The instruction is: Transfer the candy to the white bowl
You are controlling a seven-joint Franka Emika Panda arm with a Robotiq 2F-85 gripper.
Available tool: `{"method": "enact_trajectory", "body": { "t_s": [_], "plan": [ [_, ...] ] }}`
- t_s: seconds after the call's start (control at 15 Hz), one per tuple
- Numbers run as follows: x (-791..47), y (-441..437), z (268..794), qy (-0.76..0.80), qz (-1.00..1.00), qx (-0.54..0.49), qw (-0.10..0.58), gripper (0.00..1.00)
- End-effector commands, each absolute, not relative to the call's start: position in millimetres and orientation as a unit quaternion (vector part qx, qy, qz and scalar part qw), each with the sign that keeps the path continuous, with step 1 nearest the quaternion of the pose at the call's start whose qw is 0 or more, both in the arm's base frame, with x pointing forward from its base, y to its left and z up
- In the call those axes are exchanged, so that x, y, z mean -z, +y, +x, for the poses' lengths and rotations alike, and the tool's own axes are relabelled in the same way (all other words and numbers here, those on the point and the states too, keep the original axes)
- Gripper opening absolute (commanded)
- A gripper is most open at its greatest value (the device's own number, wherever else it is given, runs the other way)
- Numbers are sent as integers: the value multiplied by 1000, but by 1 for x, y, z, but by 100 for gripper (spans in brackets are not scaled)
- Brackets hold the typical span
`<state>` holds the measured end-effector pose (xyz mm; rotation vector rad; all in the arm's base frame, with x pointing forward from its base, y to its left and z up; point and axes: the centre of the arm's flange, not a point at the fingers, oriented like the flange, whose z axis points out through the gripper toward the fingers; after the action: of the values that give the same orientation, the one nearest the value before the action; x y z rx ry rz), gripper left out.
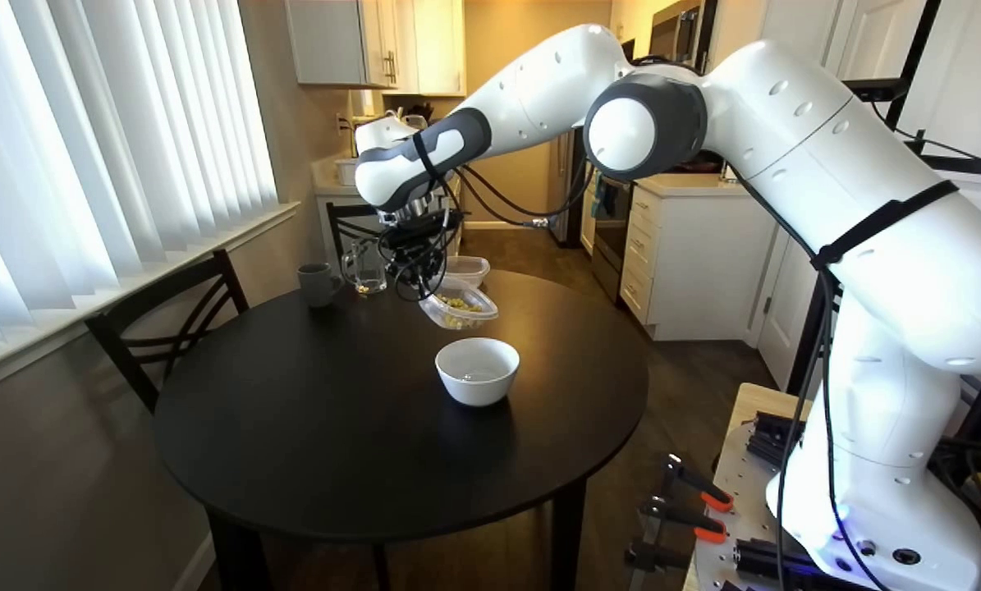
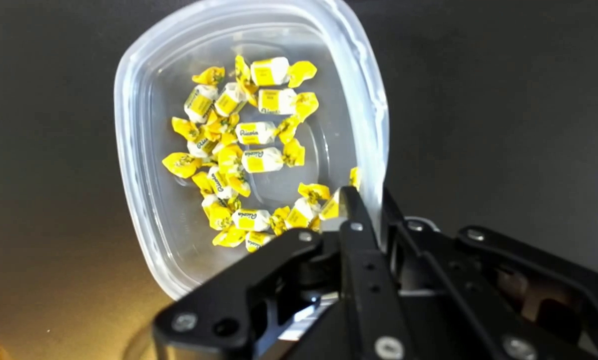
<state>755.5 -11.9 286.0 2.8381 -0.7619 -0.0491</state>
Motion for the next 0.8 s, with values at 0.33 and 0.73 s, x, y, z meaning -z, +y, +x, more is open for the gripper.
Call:
{"method": "enact_trajectory", "body": {
  "t_s": [0.33, 0.73],
  "plan": [
    [-222, -21, 665, -261, 951, -73, 145, 2],
    [-228, -21, 638, -281, 932, -173, 151, 2]
  ]
}}
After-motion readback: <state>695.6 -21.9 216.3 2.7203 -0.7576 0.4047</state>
